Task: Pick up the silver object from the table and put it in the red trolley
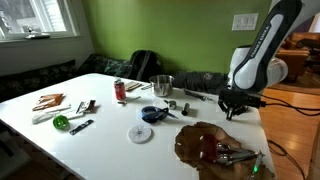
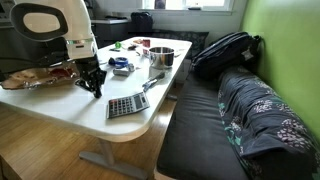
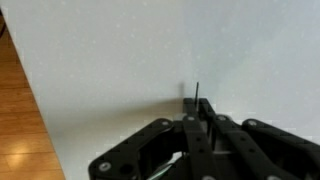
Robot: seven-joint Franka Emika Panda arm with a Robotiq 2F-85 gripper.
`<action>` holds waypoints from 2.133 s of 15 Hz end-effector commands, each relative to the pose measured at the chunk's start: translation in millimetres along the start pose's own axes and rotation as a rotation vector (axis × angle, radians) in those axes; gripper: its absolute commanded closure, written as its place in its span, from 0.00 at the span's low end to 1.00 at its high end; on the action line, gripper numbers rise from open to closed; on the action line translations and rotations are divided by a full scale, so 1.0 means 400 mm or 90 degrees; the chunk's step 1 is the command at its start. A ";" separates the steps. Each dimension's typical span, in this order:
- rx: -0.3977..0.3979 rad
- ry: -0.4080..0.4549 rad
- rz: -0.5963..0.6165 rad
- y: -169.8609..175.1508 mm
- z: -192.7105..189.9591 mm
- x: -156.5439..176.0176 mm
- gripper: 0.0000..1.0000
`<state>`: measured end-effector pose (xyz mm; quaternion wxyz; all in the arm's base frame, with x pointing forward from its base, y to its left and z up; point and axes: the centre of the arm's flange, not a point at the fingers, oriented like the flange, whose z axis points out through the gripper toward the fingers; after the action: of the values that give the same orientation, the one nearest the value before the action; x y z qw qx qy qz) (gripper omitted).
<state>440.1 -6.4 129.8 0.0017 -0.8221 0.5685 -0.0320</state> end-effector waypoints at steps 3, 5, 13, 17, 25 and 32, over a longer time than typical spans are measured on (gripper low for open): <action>0.095 0.007 -0.066 0.044 -0.222 -0.057 0.98; 0.139 -0.005 -0.099 0.049 -0.298 -0.098 0.98; 0.048 -0.147 -0.326 0.068 -0.337 -0.452 0.98; 0.025 -0.148 -0.341 0.041 -0.266 -0.510 0.98; 0.205 -0.076 -0.256 -0.005 -0.231 -0.565 0.98; 0.209 -0.037 -0.248 -0.025 -0.162 -0.573 0.98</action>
<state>360.9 211.0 206.8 0.1491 -0.9081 0.3803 -0.0922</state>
